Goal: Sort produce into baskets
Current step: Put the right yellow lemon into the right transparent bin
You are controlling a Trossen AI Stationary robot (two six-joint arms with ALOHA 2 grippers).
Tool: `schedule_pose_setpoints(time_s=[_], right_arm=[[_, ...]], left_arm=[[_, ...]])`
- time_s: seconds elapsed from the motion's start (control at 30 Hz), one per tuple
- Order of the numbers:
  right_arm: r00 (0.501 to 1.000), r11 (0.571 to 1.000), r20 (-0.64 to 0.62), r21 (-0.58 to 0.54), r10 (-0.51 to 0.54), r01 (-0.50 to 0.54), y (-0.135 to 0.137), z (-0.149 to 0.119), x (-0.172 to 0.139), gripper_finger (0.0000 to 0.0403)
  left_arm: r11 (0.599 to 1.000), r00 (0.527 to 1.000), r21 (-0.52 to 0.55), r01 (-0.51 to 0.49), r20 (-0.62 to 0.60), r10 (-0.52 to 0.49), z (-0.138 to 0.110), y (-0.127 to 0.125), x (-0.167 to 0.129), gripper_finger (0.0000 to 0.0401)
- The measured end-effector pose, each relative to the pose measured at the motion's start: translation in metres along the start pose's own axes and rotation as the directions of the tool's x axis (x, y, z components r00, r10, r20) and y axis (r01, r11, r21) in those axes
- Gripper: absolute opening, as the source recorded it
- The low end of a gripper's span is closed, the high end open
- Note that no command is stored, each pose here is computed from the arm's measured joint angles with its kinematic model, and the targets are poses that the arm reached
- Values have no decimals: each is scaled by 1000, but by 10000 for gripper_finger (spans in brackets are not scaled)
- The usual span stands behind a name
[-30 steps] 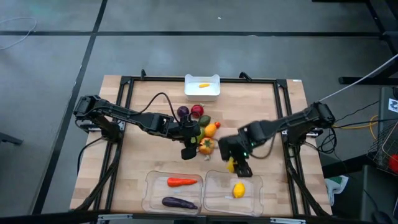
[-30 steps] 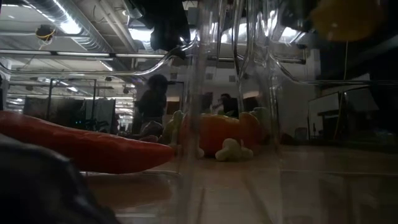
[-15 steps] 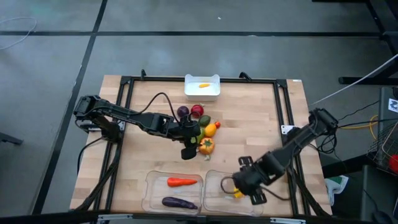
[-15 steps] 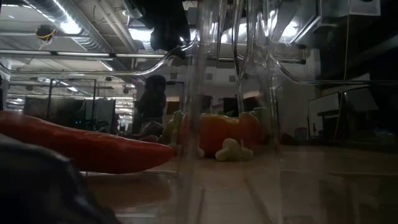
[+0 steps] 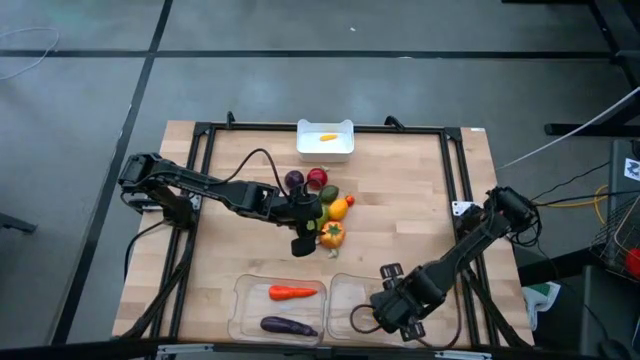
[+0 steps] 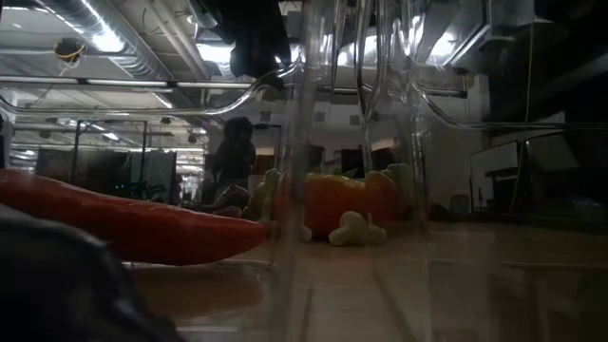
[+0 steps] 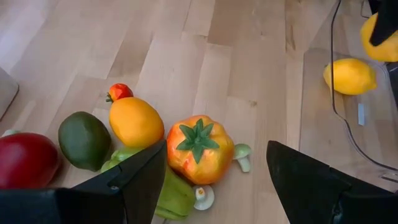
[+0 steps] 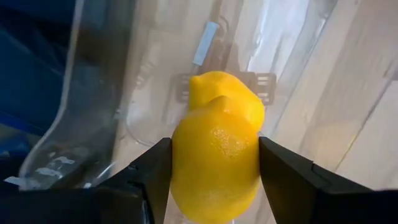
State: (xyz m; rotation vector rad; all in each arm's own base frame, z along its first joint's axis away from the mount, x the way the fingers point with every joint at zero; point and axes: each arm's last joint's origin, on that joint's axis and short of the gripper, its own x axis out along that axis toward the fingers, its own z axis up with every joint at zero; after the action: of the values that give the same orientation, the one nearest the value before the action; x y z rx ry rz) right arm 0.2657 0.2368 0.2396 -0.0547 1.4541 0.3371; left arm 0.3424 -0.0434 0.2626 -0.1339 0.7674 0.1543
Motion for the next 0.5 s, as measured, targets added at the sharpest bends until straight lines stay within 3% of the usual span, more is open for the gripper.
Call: schedule_pose_setpoints(time_s=[0.5], right_arm=[[1000, 1000, -22, 3, -15, 15, 0, 2, 8, 207]], left_arm=[[1000, 1000, 17, 0, 0, 0, 0, 0, 0, 272]])
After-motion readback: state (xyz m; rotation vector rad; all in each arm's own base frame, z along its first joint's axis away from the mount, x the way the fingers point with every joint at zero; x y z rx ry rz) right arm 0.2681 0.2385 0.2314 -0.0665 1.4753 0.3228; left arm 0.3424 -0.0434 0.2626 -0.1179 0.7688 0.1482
